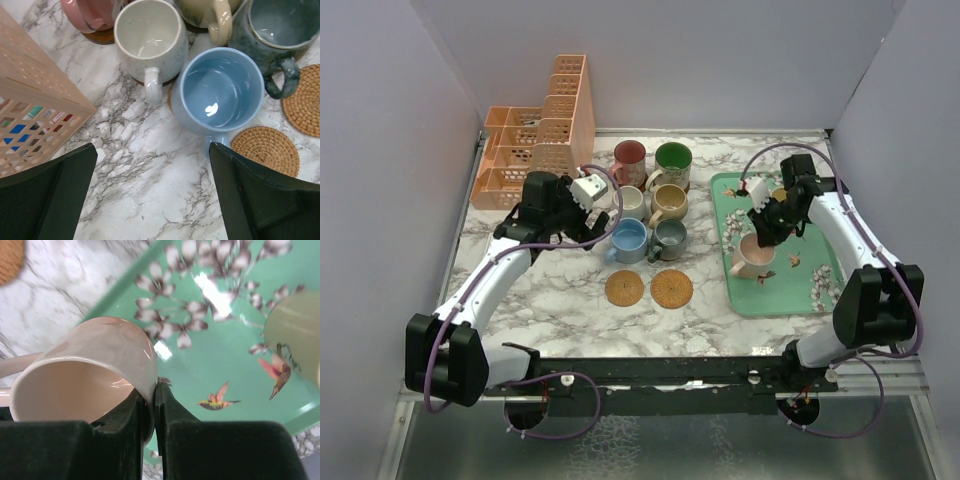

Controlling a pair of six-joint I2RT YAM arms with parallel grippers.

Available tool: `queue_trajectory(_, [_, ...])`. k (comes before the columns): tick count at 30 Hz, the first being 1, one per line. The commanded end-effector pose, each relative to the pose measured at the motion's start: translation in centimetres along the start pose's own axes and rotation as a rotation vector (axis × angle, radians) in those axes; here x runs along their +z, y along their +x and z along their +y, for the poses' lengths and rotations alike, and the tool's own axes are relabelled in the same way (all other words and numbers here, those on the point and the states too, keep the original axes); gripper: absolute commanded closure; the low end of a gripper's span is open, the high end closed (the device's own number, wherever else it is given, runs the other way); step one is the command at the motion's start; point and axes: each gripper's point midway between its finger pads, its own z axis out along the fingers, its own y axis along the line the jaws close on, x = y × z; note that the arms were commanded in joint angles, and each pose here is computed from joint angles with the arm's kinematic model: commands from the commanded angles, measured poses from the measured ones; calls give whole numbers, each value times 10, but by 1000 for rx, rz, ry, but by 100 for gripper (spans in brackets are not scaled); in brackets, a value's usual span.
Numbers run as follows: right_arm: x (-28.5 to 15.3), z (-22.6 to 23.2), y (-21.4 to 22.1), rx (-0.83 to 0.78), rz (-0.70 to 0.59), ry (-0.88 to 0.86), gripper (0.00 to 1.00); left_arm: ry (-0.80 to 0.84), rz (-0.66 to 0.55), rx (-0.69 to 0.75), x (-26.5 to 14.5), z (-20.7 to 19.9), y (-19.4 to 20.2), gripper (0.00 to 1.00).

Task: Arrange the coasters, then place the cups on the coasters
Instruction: Pick up the cup from the tray, then place the cup on the coaster.

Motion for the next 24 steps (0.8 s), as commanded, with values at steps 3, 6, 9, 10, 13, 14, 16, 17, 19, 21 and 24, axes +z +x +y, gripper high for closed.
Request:
queue_trajectory(3, [-28, 41, -72, 24, -133, -3, 99, -187, 7, 12, -5, 44, -22, 1])
queue_trajectory(6, [-25, 66, -96, -14, -143, -20, 99, -253, 11, -18, -6, 60, -28, 1])
queue_trajectory(9, [-16, 88, -116, -52, -140, -24, 99, -313, -8, -58, -8, 76, -36, 1])
queue_trajectory(10, [-14, 95, -122, -62, -139, -31, 99, -331, -15, -69, -8, 81, -39, 1])
queue_trajectory(13, [-4, 118, -139, -77, -141, -79, 99, -398, -28, -112, -11, 100, -45, 1])
queue_trajectory(14, [1, 125, -144, -90, -138, -89, 99, -416, -30, -124, -12, 106, -46, 1])
queue_trajectory(16, [10, 140, -151, -125, -128, -101, 99, -447, -27, -147, -14, 118, -47, 1])
queue_trajectory(17, [16, 152, -155, -154, -120, -118, 99, -459, -29, -156, -16, 124, -48, 1])
queue_trajectory(19, [26, 163, -161, -180, -109, -132, 99, -485, -34, -172, -20, 134, -51, 1])
queue_trajectory(21, [33, 174, -169, -200, -106, -144, 99, -510, -45, -189, -25, 143, -55, 1])
queue_trajectory(24, [39, 191, -185, -216, -114, -170, 99, -546, -75, -213, -33, 153, -62, 1])
